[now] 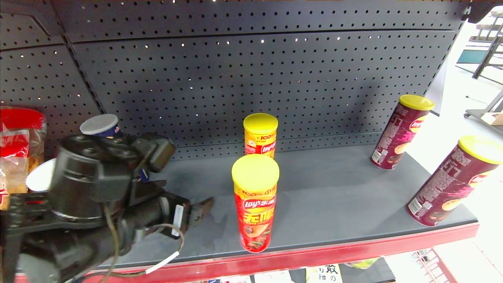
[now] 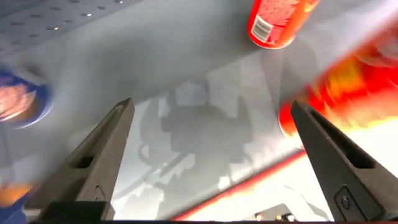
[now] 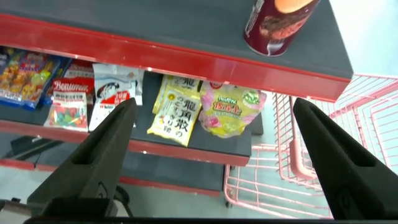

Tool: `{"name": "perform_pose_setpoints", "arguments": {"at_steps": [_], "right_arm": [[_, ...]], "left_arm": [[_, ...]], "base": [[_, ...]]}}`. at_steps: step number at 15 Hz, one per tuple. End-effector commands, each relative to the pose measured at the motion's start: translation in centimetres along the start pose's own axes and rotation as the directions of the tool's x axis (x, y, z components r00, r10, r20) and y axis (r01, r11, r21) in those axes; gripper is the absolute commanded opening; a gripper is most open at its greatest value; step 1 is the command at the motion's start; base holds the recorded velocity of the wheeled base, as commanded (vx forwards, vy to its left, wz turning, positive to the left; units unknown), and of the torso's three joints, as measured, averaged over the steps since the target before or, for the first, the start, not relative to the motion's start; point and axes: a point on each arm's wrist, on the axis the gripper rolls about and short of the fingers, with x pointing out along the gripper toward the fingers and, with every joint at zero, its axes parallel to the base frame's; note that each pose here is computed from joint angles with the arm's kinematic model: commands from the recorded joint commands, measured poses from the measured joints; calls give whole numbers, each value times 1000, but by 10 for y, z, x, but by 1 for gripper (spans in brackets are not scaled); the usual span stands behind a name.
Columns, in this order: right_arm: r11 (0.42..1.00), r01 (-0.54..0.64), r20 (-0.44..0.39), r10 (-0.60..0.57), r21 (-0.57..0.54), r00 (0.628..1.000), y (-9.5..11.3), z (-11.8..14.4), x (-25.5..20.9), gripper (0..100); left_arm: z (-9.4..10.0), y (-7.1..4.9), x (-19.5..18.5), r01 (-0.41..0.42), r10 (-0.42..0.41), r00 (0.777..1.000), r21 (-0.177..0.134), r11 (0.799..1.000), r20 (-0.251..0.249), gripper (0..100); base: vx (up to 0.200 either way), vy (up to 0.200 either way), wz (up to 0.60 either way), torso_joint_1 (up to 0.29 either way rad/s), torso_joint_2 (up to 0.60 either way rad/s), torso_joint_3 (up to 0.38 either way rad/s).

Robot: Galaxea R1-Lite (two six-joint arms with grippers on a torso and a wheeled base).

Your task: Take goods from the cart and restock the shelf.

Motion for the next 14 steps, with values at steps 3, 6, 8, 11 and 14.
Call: {"name": "perform_pose_setpoints", "arguments": {"at_steps": [3,6,8,11,14], "right_arm": [[1000,-13,-87,12,-13,996,1,3,8,100],[1000,-13,-97,12,-15,995,1,3,9,100],[1000,9,-59,-10,-8,998,0,2,5,100],[998,62,30,-62,11,998,-1,-1,-4,100],[974,216,74,-221,69,972,0,-4,-11,100]], "left_arm": [[-28,48,-130,114,-120,988,63,991,101,100],[-84,86,-191,126,-149,985,216,968,91,100],[-116,96,-215,-11,-6,993,143,990,115,100],[-150,85,-225,-241,241,957,-17,970,160,100],[-185,76,-218,-336,356,917,-133,932,178,100]], "base": [[0,0,0,0,0,0],[0,0,0,0,0,0],[0,0,0,0,0,0],[0,0,0,0,0,0],[0,0,0,0,0,0]]}}
